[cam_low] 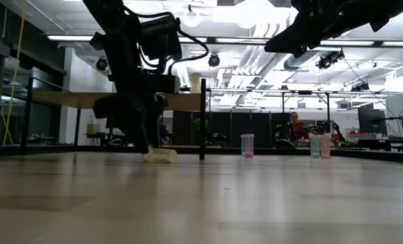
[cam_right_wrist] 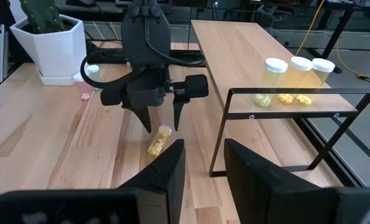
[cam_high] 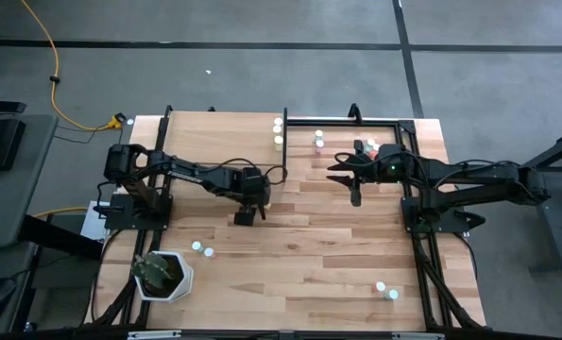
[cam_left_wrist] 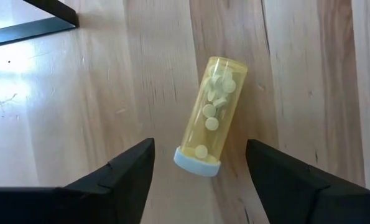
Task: Pick and place medicine bottles onto shelf by color
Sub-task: Put the yellow pill bottle on the shelf
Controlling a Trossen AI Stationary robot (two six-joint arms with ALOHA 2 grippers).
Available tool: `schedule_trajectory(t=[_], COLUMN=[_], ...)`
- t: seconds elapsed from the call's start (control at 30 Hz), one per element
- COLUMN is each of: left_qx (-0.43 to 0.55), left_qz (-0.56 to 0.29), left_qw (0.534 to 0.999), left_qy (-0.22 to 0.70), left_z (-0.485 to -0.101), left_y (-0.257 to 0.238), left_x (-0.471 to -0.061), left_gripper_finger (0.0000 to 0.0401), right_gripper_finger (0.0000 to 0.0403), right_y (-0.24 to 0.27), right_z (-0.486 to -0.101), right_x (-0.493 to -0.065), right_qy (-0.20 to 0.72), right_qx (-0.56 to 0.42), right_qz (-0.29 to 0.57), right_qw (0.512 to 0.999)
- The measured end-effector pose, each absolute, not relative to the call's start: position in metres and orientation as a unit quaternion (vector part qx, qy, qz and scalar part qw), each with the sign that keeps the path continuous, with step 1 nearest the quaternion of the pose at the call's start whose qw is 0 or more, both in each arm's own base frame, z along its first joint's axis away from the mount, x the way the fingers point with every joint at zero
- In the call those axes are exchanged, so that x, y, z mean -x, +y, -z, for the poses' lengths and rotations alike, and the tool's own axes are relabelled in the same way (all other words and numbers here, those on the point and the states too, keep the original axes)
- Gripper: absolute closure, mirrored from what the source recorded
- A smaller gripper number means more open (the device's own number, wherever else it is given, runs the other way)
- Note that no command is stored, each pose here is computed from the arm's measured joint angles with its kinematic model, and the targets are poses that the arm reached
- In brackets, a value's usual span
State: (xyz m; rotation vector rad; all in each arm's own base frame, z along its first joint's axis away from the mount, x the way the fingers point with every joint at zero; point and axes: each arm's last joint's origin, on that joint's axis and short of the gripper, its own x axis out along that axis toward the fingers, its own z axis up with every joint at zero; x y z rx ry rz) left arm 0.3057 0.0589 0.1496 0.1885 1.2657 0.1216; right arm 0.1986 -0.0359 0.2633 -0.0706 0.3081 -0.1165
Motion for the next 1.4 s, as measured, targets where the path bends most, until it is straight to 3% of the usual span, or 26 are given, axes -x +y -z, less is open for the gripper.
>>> schedule_trajectory(t=[0.63, 1.1, 1.4], left_qx=[-0.11, -0.088, -0.073], left_qz=[-0.053, -0.068, -0.061], left_qw=[0.785, 0.788, 0.782], left_qy=[0.608, 0.605, 0.616], left_z=[-0.134, -0.139, -0.186], left_y=[0.058, 0.055, 0.035], left_x=[-0.31, -0.307, -0.306], left_gripper_finger=[0.0177, 0.031, 0.0283], right_gripper_finger=[0.03, 0.03, 0.03], right_y=[-0.036, -0.036, -0.034], right_z=[-0.263, -0.263, -0.266], right_x=[-0.199, -0.199, -0.206], right_qy=[0.155, 0.155, 0.123], right_qx=[0.035, 0.032, 0.018], right_qz=[0.058, 0.054, 0.01], right_qw=[0.986, 0.986, 0.992])
